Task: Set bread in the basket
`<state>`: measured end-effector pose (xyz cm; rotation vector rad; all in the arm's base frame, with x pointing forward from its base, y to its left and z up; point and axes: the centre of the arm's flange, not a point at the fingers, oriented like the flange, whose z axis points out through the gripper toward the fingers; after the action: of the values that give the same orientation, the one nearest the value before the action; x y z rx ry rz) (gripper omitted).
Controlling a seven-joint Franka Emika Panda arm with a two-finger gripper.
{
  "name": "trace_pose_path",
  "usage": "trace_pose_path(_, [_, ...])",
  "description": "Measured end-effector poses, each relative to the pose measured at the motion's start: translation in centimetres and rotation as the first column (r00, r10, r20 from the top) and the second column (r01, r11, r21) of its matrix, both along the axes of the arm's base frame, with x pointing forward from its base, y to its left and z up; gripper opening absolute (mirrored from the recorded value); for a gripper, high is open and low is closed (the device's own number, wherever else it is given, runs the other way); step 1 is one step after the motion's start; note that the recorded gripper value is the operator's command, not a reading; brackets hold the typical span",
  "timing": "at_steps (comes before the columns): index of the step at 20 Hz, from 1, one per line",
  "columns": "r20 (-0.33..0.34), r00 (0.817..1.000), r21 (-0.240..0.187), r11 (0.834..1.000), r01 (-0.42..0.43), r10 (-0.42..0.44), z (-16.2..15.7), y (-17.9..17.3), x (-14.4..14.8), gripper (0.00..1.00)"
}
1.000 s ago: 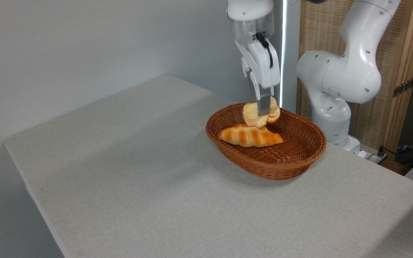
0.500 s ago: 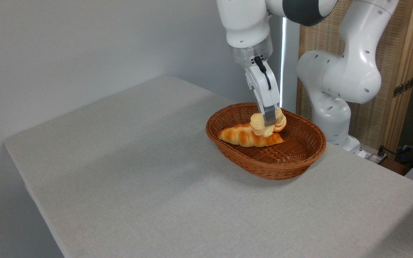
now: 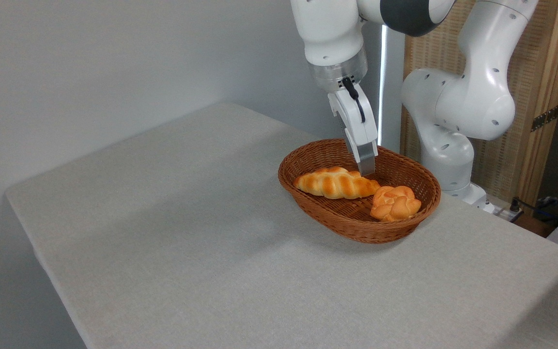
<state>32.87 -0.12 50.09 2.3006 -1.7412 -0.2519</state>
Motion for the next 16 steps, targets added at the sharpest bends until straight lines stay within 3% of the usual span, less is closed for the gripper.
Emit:
trace_pose_path(4, [0.092,0.995,0.01,1.0,-0.027,0.026,4.6,0.0,2.4,1.0])
trace_pose_path(7, [0.171,0.98,0.03,0.994,-0.106,0.1,9.3,-0.8,5.7,1.0])
trace_pose_path(10, [0.198,0.964,0.045,0.981,-0.191,0.178,11.4,-2.1,9.3,1.0])
trace_pose_path(13, [0.212,0.943,0.063,0.96,-0.275,0.256,11.7,-4.0,13.6,1.0])
trace_pose_path(16, [0.23,0.901,0.058,0.919,-0.39,0.368,11.5,-6.8,17.0,1.0])
